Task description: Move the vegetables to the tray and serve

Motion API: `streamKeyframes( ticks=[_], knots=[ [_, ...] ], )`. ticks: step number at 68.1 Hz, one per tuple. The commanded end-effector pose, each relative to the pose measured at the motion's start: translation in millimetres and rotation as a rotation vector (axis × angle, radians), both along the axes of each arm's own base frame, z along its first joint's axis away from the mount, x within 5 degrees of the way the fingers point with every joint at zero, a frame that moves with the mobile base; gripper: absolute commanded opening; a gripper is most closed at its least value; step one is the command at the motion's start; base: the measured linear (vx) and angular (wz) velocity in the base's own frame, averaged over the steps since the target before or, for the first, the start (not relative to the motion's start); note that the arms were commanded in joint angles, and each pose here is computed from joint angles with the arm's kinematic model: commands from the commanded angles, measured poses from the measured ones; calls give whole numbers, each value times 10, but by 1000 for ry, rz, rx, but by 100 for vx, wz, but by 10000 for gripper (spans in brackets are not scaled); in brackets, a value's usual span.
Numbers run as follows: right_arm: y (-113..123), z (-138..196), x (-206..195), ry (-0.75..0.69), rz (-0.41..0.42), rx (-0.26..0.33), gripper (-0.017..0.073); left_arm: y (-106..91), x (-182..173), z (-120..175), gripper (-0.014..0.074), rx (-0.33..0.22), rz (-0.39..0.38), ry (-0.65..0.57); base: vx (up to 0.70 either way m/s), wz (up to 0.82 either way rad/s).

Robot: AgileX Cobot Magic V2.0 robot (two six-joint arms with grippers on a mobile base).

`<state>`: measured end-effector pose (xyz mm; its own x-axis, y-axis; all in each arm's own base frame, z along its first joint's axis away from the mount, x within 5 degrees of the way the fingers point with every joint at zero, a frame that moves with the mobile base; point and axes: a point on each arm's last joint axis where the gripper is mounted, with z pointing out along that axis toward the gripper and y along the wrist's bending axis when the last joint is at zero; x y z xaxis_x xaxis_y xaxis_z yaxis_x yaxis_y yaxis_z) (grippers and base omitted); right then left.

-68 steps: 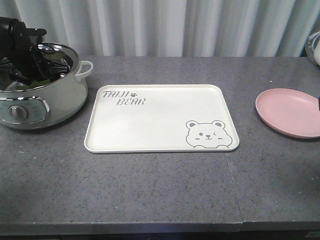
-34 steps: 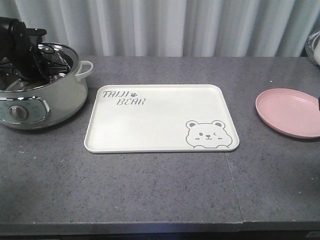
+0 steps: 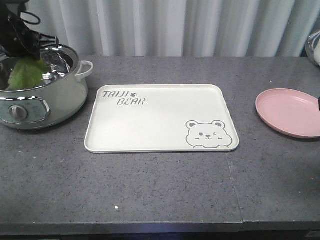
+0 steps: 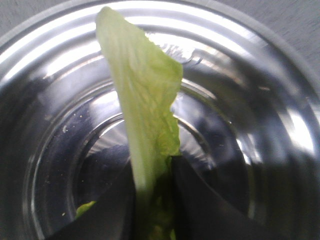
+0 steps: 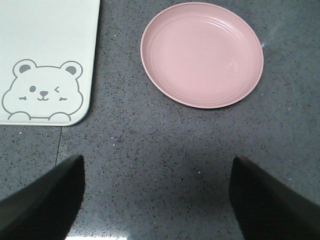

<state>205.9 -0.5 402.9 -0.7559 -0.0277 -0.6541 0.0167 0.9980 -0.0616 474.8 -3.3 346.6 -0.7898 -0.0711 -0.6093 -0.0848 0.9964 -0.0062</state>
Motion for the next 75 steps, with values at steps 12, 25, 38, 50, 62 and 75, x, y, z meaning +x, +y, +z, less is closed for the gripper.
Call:
streamKeyframes(
  ticks=[12, 25, 38, 50, 62, 75],
  knots=[
    [-4, 150, -3, -96, 12, -18, 582, -168, -584, 972, -8, -131, -122, -202, 0, 0],
    [7, 149, -3, -96, 15, -5, 582, -390, -797, 1198, -8, -328, -285, -230, 0, 0],
    [33, 151, 0, -101, 24, 26, 582, -690, -866, 1251, -8, -573, -463, -206, 0, 0],
    [104, 165, 12, -121, 89, 73, 582, -1055, -942, 1295, -8, -647, -559, -206, 0, 0],
    [187, 182, 16, -138, 155, 136, 582, -1509, -1060, 1335, -8, -679, -646, -227, 0, 0],
    [203, 186, 15, -140, 163, 154, 582, -1880, -1163, 1343, -8, -721, -698, -238, 0, 0]
  ],
)
